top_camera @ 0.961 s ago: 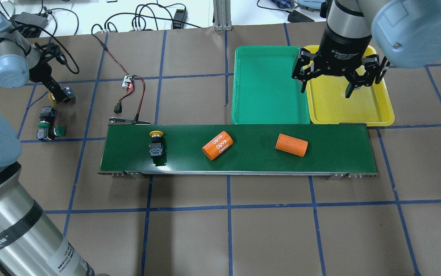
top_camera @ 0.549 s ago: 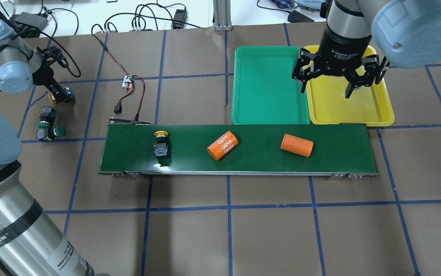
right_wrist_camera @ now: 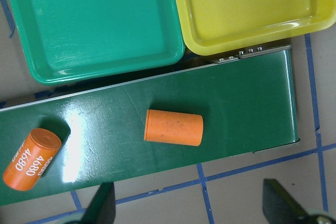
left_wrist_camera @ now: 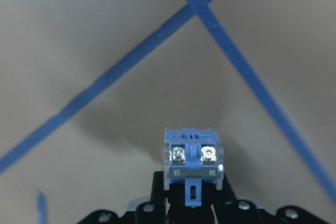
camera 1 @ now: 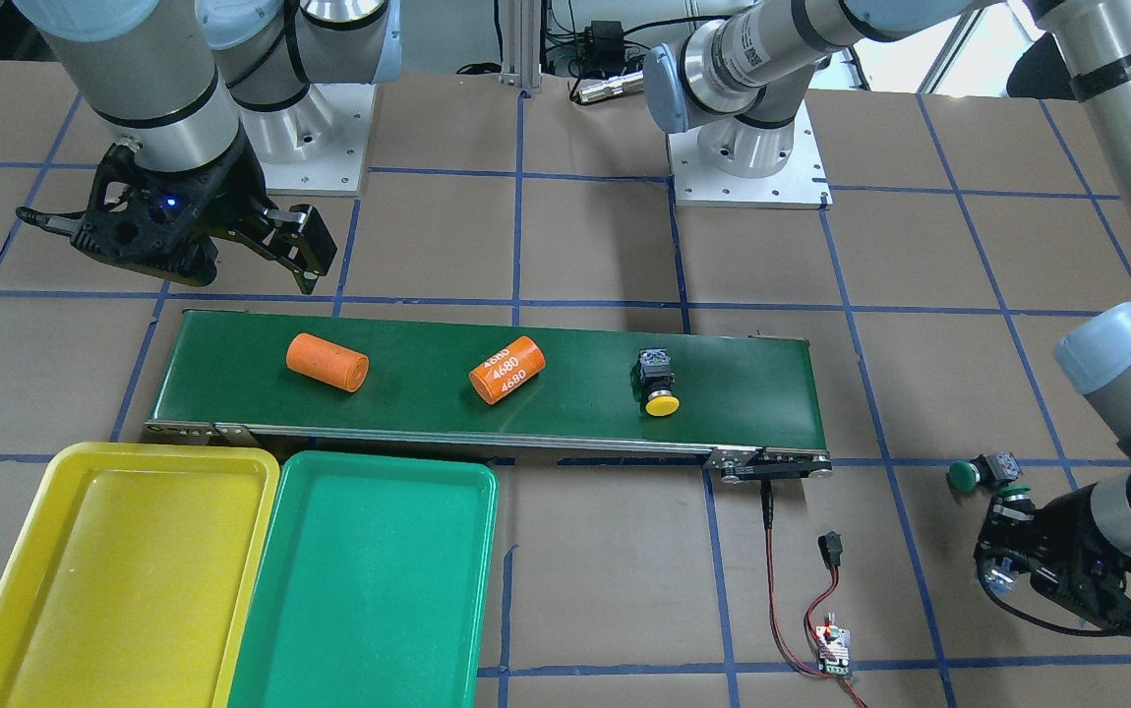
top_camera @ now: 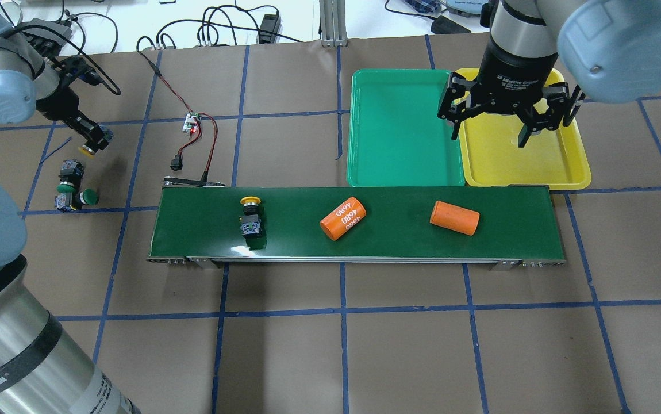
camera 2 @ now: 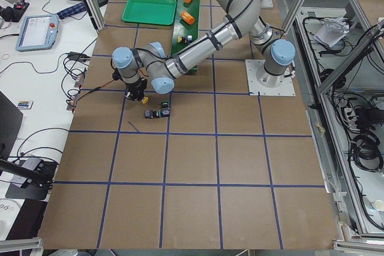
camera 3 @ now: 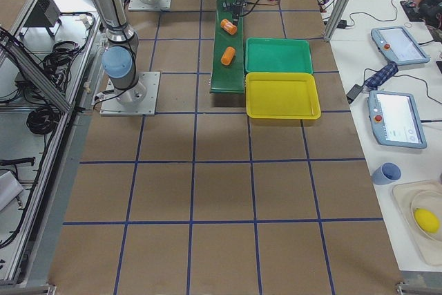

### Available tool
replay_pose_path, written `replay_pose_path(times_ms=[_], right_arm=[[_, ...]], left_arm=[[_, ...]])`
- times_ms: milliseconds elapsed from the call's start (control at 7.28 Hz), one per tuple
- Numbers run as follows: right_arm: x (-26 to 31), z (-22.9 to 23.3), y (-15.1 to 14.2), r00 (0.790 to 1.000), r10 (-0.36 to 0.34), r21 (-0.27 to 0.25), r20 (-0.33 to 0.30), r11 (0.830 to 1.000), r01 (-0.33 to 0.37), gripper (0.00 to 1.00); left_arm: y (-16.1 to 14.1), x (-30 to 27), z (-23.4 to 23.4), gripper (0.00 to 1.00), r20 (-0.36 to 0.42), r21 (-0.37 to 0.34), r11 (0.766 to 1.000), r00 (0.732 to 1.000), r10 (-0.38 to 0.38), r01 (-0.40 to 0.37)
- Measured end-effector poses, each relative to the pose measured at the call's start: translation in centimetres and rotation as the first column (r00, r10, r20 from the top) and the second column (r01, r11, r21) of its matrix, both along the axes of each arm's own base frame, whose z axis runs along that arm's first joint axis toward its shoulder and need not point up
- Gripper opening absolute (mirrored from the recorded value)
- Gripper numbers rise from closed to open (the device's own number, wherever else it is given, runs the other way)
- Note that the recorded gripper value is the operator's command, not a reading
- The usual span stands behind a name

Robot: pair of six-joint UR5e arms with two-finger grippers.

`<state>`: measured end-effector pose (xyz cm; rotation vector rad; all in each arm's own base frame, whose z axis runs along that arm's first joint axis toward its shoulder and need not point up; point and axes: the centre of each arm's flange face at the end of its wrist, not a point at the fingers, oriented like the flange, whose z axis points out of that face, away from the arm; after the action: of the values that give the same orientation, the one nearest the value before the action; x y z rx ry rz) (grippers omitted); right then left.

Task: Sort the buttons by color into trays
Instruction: 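Place the yellow-capped button on the belt and release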

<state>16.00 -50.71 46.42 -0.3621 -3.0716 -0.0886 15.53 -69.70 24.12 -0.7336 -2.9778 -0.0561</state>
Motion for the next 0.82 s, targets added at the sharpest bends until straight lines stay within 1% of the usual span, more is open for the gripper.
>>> replay_pose_path(times_ms=[137,275,412,549,687,824], right_arm=[[0.0,0.0,0.0,1.000,0.000,0.000,0.000,1.000,0.000,1.00],[0.0,0.0,0.0,1.000,0.000,0.000,0.000,1.000,0.000,1.00],[0.0,0.0,0.0,1.000,-0.001,0.000,0.000,1.000,0.001,1.00],[0.0,0.0,0.0,1.000,0.000,0.000,0.000,1.000,0.000,1.00],[0.0,0.0,0.0,1.000,0.000,0.000,0.000,1.000,0.000,1.00],[0.0,0.0,0.0,1.000,0.001,0.000,0.000,1.000,-0.001,1.00]], left_arm=[[1.5,-4.0,2.7,0.00,-0.020,0.033,0.991,0.991,0.133,-0.132],[3.9,-8.5,5.2,0.00,-0.018,0.063,0.963,0.965,0.262,-0.260],[6.7,-12.7,6.4,0.00,-0.002,0.090,0.921,0.924,0.382,-0.380],[9.6,-16.1,6.9,0.00,0.001,0.119,0.867,0.873,0.488,-0.484],[11.8,-18.6,6.9,0.00,-0.017,0.152,0.838,0.847,0.532,-0.523],[13.6,-20.3,6.4,0.00,-0.019,0.179,0.830,0.842,0.539,-0.528]])
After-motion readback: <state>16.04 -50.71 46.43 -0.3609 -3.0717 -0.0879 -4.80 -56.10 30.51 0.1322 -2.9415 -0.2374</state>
